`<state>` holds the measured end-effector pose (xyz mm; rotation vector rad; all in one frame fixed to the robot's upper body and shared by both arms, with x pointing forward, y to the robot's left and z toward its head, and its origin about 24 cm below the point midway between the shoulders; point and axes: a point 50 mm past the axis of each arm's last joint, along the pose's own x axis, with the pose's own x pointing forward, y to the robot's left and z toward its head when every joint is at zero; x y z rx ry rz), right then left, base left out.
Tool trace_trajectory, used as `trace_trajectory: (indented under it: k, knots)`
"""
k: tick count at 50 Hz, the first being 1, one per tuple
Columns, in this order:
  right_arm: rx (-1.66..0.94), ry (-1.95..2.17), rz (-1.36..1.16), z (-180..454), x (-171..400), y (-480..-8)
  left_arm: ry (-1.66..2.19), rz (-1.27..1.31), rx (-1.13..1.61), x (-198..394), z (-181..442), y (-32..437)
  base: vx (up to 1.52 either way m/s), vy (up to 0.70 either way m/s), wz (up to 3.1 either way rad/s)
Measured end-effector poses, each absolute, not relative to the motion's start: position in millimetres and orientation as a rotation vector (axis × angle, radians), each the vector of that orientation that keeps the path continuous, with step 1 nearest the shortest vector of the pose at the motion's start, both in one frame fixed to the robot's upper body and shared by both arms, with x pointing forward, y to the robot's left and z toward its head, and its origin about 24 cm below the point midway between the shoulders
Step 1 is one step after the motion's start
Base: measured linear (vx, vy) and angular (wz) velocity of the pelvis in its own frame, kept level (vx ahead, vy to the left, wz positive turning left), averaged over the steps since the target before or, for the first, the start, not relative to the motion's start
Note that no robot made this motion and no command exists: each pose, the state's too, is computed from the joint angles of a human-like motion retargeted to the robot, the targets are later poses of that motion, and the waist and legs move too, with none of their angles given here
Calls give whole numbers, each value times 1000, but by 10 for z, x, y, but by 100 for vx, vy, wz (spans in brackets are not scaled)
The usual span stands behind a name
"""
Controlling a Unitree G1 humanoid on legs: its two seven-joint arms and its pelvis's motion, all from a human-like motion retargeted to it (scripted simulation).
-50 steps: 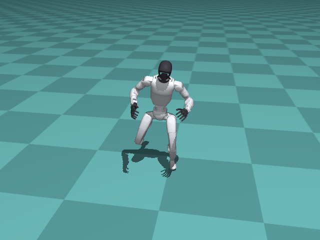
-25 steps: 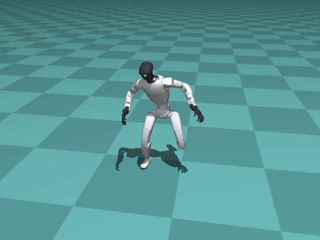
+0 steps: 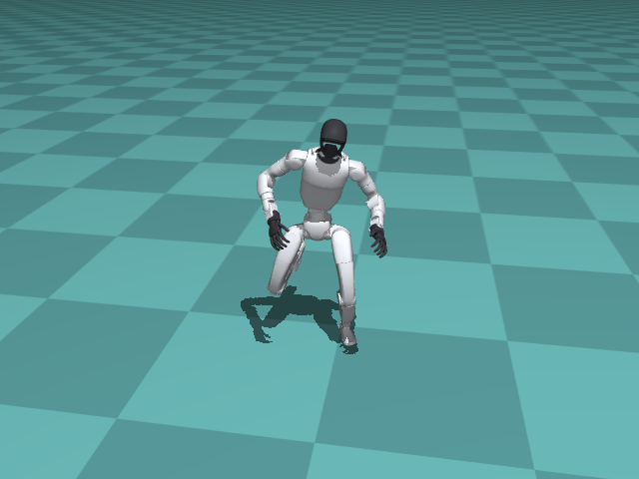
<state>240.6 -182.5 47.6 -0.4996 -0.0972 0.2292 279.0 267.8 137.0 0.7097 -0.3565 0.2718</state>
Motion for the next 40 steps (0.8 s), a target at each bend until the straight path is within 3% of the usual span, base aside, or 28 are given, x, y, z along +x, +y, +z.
trace_trajectory:
  k: [2,5,7,10,15,19,22,25,27,29,32,35,37,40]
  knots:
    - [-522,215,185,-74,1908,-2237,-730,248,627,3018,2186,2153,139,-6,161]
    - [-517,508,88,-263,1119,-2789,-1212,174,419,2733,3214,1584,140,-30,178]
    - [-555,652,18,-194,675,-3082,-1377,-94,80,2404,3685,1390,142,-53,127]
    - [-598,865,-29,-56,96,-3412,-1522,-313,-141,2041,4004,1374,145,-69,99]
    - [-487,1055,-180,31,-418,-3611,-1575,-256,-337,1846,3877,1760,149,-79,66]
    - [-380,990,-148,-51,-167,-3567,-1185,-21,-128,2294,3127,2202,138,-73,-50]
    - [-465,820,-164,-176,495,-3540,-660,237,59,2573,1989,2599,118,-50,-137]
    - [-892,462,-6,63,1895,-3307,-201,606,-284,2344,732,2908,100,-31,-141]
    - [-862,111,49,594,2692,-2800,-152,796,-477,2048,450,3054,91,-15,-107]
    - [-710,-251,69,1323,3056,-2296,-188,806,-501,1860,506,3163,90,-3,-81]
    - [-567,-696,155,2319,2974,-1804,-221,615,-343,1771,833,3247,93,8,-6]
    - [-556,-998,225,2877,2669,-1555,-210,442,-195,1687,1070,3219,97,19,67]
    - [-654,-1153,257,3087,2490,-1420,-194,410,-221,1540,1108,3204,104,22,57]
    - [-888,-1388,376,3203,2106,-1136,-107,367,-21,1257,1099,3190,107,16,70]
